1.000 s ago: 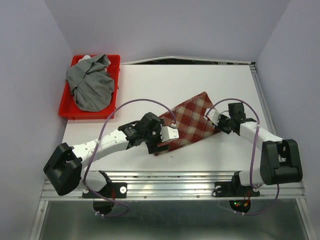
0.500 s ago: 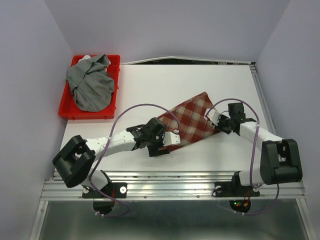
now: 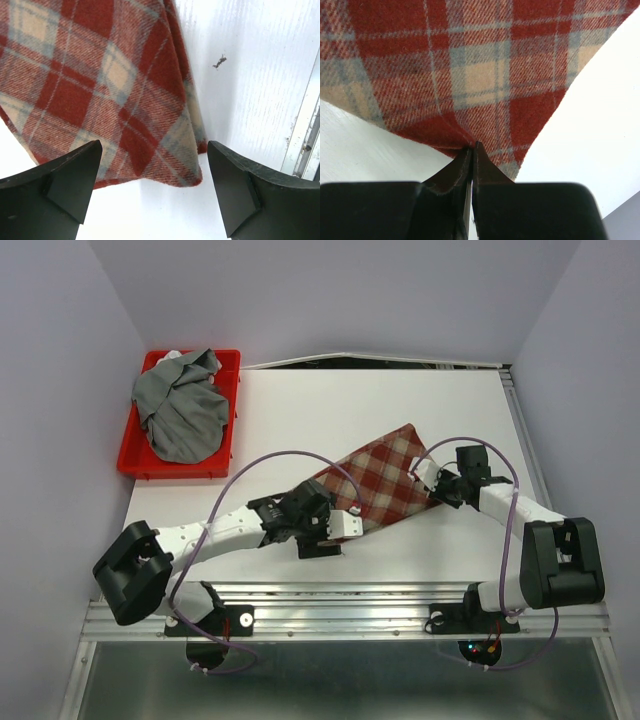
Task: Fold and stack the skirts
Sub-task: Fold the skirt
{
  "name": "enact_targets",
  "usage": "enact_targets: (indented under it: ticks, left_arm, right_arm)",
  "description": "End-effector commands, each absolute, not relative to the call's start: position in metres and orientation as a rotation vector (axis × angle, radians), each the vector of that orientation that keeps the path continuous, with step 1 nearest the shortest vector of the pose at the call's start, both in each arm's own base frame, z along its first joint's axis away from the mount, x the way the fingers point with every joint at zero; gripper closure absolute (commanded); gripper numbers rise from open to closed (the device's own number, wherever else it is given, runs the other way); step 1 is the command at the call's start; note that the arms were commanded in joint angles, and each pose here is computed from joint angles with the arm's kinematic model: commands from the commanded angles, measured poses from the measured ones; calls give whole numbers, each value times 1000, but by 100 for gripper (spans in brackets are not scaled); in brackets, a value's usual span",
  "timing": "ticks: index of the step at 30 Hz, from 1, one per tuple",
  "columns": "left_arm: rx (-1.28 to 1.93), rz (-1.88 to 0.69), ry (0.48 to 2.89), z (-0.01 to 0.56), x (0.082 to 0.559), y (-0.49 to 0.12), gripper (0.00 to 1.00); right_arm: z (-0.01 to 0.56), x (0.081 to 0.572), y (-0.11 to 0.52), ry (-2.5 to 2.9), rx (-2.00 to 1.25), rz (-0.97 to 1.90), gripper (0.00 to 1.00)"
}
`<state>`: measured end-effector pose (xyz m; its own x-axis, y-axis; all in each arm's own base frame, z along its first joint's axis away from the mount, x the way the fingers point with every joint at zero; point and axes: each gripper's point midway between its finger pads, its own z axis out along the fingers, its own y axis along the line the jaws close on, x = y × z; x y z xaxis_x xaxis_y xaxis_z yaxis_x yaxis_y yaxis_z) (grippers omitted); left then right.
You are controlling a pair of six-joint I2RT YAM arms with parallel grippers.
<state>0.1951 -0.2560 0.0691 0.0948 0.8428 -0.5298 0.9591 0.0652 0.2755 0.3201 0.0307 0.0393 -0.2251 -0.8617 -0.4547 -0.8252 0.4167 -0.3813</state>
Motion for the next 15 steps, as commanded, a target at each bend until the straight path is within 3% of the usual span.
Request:
enact_targets:
  ticks: [1, 15]
  left_arm:
    - [1819, -272, 1744, 75, 192, -261, 2]
    - [1694, -21, 1784, 58, 232, -254, 2]
  right_arm:
    - [47, 326, 27, 2061, -1407, -114, 99]
    - [46, 321, 27, 2057, -1423, -111, 99]
